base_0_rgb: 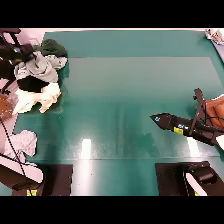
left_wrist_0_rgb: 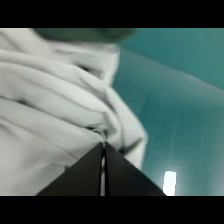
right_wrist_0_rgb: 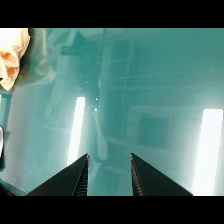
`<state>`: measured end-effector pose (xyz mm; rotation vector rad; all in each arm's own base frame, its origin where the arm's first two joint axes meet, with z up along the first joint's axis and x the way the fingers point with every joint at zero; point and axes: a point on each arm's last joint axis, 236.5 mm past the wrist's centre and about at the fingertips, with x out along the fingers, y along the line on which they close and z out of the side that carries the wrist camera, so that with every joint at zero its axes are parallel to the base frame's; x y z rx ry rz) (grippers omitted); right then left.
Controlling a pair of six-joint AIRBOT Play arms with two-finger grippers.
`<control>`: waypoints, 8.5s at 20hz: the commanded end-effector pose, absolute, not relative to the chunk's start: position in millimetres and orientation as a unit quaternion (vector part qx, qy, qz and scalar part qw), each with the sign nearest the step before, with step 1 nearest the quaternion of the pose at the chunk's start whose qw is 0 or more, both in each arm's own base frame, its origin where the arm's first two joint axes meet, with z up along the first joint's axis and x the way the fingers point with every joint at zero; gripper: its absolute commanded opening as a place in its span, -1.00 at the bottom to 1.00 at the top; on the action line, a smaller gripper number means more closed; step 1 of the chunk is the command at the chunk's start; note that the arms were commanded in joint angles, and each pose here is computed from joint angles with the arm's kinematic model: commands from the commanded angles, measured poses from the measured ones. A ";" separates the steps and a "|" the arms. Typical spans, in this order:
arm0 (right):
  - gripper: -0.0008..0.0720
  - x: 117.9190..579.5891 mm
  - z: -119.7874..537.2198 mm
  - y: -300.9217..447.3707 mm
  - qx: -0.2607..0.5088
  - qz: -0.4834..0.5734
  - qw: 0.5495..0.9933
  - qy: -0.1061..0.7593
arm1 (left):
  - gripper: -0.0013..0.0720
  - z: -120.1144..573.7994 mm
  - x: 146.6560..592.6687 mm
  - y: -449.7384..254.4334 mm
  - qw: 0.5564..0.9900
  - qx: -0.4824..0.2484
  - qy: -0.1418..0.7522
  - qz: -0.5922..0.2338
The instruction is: Fold the shirts.
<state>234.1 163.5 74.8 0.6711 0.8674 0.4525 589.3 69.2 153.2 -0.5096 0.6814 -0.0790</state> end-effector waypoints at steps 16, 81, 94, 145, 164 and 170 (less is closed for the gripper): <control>-0.12 313.5 260.8 -51.1 0.309 -0.055 0.949 0.034 | -0.90 356.5 344.4 -325.5 0.832 -0.217 0.328 -0.391; 0.10 280.8 40.8 125.8 0.285 0.177 0.792 0.511 | -0.48 -65.5 436.6 -191.7 0.765 -0.004 0.600 -0.233; 0.26 331.5 -43.7 185.0 0.212 0.184 0.804 0.523 | -0.89 -40.4 406.1 -185.8 0.723 0.017 0.645 -0.248; -0.92 134.3 45.3 60.9 0.115 0.096 0.715 0.682 | -0.89 43.0 207.6 -62.7 0.685 -0.110 0.720 0.010; 0.08 299.9 152.6 58.5 0.167 0.090 0.909 0.371 | 0.56 44.4 240.8 -55.7 0.789 -0.125 0.602 0.008; 0.08 337.4 105.7 69.2 0.150 0.126 0.844 0.499 | 0.56 6.6 255.9 -39.5 0.763 -0.073 0.642 0.030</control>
